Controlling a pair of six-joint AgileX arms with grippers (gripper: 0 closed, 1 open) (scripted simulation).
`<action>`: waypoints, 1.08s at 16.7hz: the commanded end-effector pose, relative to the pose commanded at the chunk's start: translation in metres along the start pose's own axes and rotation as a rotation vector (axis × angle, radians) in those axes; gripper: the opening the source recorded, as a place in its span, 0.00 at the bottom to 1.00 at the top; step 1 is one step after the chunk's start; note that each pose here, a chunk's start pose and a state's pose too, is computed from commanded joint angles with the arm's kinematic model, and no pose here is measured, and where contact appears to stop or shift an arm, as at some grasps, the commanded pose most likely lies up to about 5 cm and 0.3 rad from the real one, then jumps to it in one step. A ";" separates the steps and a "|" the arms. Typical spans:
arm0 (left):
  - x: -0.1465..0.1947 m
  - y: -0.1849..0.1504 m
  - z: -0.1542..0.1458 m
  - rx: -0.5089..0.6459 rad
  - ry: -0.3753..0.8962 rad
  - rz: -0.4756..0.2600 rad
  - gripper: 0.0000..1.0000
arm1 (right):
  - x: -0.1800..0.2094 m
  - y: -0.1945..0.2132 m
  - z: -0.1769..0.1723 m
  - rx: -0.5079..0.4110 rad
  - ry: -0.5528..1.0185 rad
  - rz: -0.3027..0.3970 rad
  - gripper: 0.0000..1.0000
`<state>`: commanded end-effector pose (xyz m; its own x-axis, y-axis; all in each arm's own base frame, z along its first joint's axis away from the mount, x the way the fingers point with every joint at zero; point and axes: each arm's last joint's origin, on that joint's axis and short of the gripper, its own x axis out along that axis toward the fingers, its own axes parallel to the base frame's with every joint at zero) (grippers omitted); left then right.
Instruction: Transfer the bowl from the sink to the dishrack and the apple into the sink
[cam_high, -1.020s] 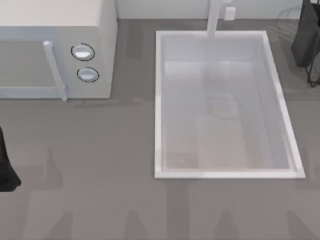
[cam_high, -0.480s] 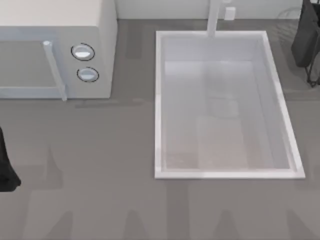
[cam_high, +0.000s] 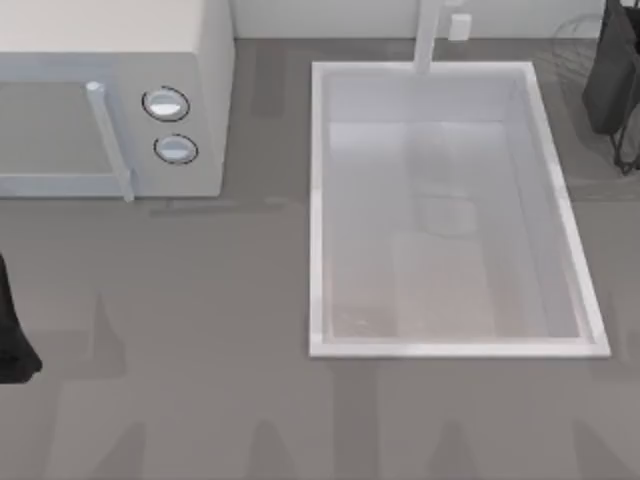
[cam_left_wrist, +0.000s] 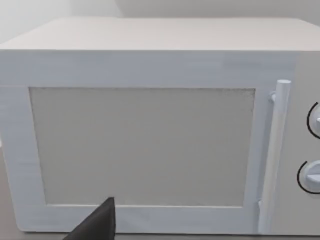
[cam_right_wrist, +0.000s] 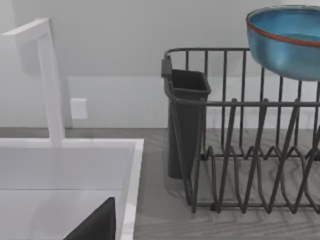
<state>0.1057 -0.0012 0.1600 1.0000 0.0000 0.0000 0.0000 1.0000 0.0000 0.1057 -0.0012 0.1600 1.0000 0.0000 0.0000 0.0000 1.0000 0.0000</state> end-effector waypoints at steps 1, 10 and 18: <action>0.000 0.000 0.000 0.000 0.000 0.000 1.00 | 0.000 0.000 0.000 0.000 0.000 0.000 1.00; 0.000 0.000 0.000 0.000 0.000 0.000 1.00 | 0.016 -0.008 0.057 -0.057 0.301 -0.061 1.00; 0.000 0.000 0.000 0.000 0.000 0.000 1.00 | 0.123 -0.045 0.084 -0.082 1.045 -0.090 1.00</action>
<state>0.1057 -0.0012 0.1600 1.0000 0.0000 0.0000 0.0000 1.0000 0.0000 0.2291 -0.0463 0.2438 0.4991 -0.1137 -0.8591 0.0355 0.9932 -0.1108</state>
